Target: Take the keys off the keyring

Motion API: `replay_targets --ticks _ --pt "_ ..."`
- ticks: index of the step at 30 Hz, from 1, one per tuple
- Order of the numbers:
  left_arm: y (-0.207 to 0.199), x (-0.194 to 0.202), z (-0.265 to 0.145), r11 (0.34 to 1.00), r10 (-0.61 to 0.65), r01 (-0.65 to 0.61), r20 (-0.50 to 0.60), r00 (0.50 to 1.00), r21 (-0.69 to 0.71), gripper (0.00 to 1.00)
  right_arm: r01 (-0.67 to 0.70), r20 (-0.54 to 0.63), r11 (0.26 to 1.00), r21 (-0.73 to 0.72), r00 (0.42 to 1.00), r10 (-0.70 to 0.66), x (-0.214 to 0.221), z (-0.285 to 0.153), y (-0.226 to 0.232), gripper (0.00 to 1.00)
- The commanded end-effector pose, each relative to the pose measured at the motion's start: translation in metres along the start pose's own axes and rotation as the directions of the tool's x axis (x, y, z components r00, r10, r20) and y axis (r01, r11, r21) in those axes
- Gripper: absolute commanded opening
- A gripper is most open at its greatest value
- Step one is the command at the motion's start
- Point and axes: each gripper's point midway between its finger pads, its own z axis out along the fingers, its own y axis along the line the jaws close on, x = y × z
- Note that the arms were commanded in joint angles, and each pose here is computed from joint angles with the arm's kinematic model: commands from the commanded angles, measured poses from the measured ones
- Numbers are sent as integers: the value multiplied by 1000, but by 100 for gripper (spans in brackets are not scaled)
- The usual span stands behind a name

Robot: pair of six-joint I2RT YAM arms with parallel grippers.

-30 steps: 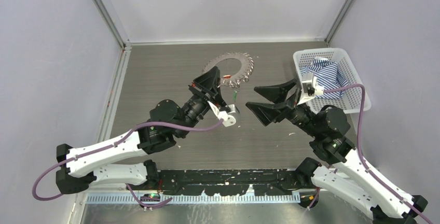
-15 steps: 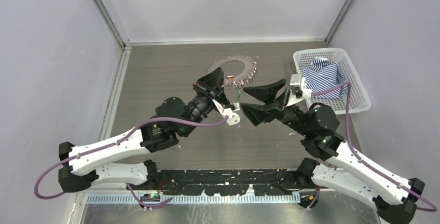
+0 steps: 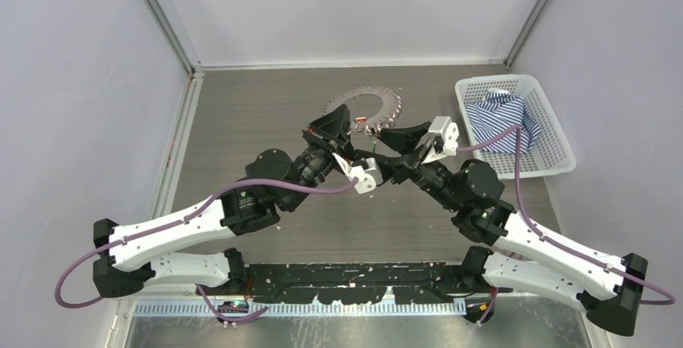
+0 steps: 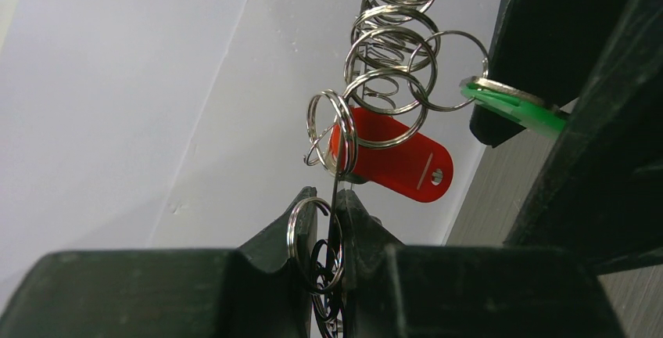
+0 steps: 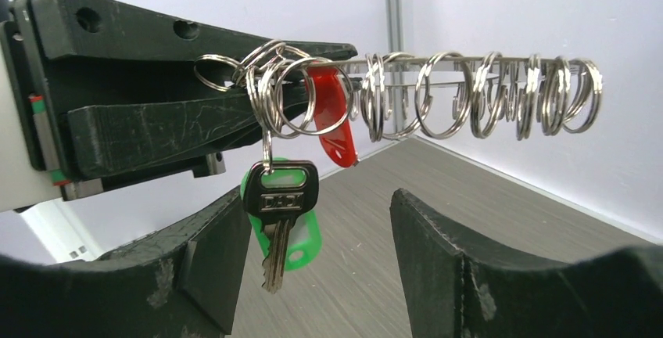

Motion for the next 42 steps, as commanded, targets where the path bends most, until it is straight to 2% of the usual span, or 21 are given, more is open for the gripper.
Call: replay_targets --ticks 1,5,15,18,21,26,29,34,38,42 --pt "35 -12 -2 994 -59 61 34 998 -90 0 46 99 998 50 994 -51 -28 6 -5 68" --pt "35 -12 -2 994 -59 62 33 998 -90 0 60 101 996 62 993 -66 -29 7 -6 67" --pt "30 -9 -2 995 -64 66 22 998 -76 0 62 101 995 74 992 -69 -37 7 -5 55" --pt "27 -7 -3 995 -74 75 15 997 -71 0 58 82 996 68 995 -64 -38 6 -3 44" --pt "22 -3 -3 992 -103 103 0 995 -74 0 51 45 997 65 998 -54 -38 2 -2 28" --pt "4 10 -6 967 -243 239 -32 970 -89 0 23 -76 998 52 997 -19 -36 -11 3 2" --pt "-17 16 -9 922 -382 378 -37 924 -84 0 12 -216 999 49 976 -2 -27 -21 7 1" --pt "-59 19 -18 771 -636 635 5 772 -48 0 34 -466 998 55 885 -4 -12 -44 8 1" --pt "-82 14 -26 676 -736 737 60 674 6 0 74 -635 997 31 771 -37 -3 -54 8 1" --pt "-95 9 -36 613 -789 787 86 608 64 1 91 -728 996 12 684 -54 -9 -61 10 1"
